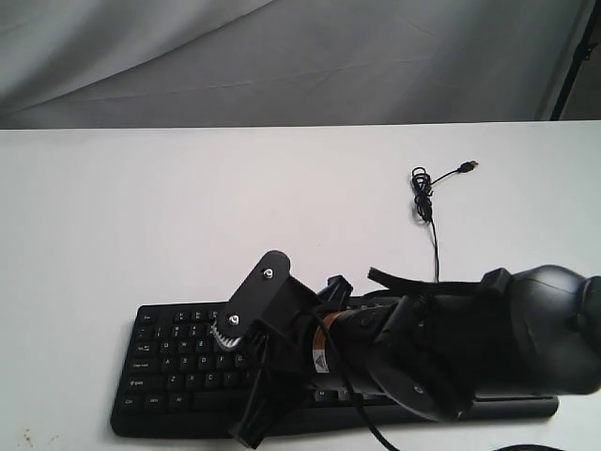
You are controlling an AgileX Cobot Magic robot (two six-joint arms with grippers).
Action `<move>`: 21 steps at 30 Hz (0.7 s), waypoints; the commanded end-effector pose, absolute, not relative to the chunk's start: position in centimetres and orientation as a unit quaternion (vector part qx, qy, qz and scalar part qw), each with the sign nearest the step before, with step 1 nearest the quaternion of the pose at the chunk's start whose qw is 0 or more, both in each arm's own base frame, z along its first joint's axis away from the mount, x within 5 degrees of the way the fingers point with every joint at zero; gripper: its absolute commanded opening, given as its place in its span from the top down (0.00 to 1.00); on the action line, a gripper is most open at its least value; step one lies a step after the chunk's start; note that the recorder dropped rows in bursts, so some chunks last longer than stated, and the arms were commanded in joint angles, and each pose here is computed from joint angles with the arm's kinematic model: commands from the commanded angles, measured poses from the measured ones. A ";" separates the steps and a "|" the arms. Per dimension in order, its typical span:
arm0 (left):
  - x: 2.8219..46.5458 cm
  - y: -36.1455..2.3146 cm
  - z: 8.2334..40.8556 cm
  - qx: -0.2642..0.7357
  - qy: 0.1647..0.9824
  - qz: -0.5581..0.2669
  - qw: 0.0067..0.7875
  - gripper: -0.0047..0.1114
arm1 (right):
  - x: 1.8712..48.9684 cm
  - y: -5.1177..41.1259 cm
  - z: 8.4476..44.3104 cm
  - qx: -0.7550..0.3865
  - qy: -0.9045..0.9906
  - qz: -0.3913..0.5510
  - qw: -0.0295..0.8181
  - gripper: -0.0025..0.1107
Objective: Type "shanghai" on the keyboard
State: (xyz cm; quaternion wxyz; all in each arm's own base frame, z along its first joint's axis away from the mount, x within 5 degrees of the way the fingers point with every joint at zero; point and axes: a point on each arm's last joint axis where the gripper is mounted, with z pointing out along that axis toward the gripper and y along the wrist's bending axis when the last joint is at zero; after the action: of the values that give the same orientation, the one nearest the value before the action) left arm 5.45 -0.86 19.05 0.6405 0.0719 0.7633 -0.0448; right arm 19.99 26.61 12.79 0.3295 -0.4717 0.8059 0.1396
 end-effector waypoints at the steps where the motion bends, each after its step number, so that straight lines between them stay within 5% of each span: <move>1: 5.4 -0.9 19.0 0.073 0.762 -0.045 0.642 0.96 | 20.8 27.2 13.4 -0.472 0.800 0.140 0.342 0.98; 21: 5.4 -0.9 19.0 0.073 0.762 -0.045 0.642 0.96 | 21.2 28.4 12.3 -0.484 0.795 0.140 0.338 0.98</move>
State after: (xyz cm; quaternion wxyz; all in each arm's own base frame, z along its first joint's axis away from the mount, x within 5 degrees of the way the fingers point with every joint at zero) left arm 5.45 -0.86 19.05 0.6405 0.0719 0.7633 -0.0448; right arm 21.12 28.24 12.18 0.3313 -0.4776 0.8018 0.1387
